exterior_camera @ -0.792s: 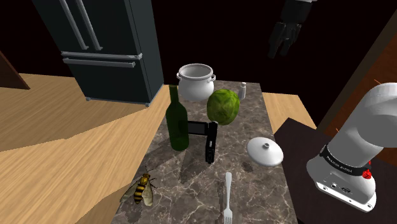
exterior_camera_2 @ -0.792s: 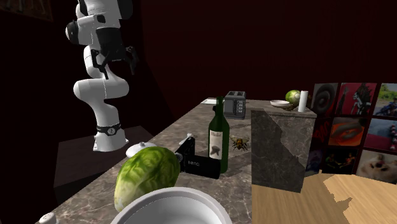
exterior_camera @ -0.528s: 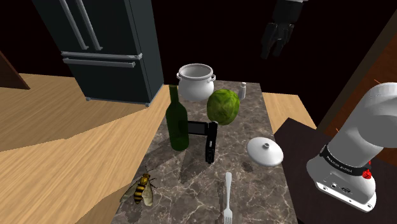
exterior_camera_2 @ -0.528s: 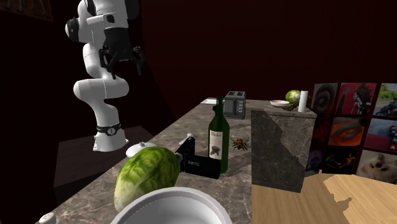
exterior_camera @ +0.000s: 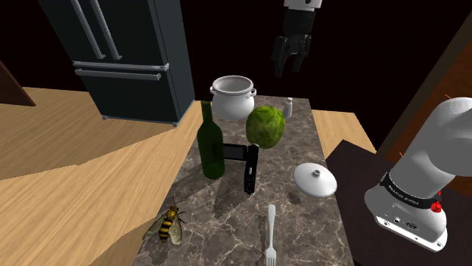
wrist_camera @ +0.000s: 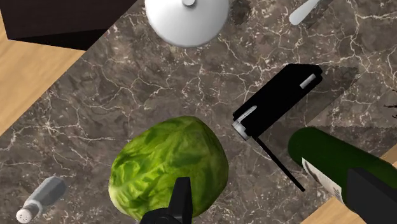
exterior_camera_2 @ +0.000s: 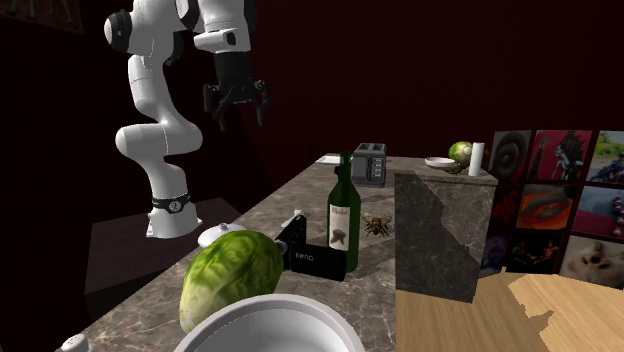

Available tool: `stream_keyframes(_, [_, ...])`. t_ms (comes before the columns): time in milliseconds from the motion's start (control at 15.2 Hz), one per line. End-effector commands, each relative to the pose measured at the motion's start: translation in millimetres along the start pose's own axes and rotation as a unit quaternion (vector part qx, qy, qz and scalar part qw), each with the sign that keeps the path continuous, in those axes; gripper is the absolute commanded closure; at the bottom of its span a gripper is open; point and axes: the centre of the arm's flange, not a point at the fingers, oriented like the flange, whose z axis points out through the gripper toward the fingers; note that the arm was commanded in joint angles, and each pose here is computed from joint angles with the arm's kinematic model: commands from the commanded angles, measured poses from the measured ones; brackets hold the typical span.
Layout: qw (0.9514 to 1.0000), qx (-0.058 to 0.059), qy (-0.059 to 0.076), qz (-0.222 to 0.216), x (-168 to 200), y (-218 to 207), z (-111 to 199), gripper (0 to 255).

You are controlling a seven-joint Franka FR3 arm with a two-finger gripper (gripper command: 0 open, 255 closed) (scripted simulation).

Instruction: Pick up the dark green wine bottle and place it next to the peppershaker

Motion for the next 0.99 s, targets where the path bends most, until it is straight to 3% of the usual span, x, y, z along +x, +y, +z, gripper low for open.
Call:
stream_keyframes(0, [1.0000, -0.003, -0.005, -0.004, 18.0, -24.9, 6.3, 0])
stream_keyframes(924, [0.9983, -0.030, -0.041, -0.030, 129.0, -179.6, 59.6, 0])
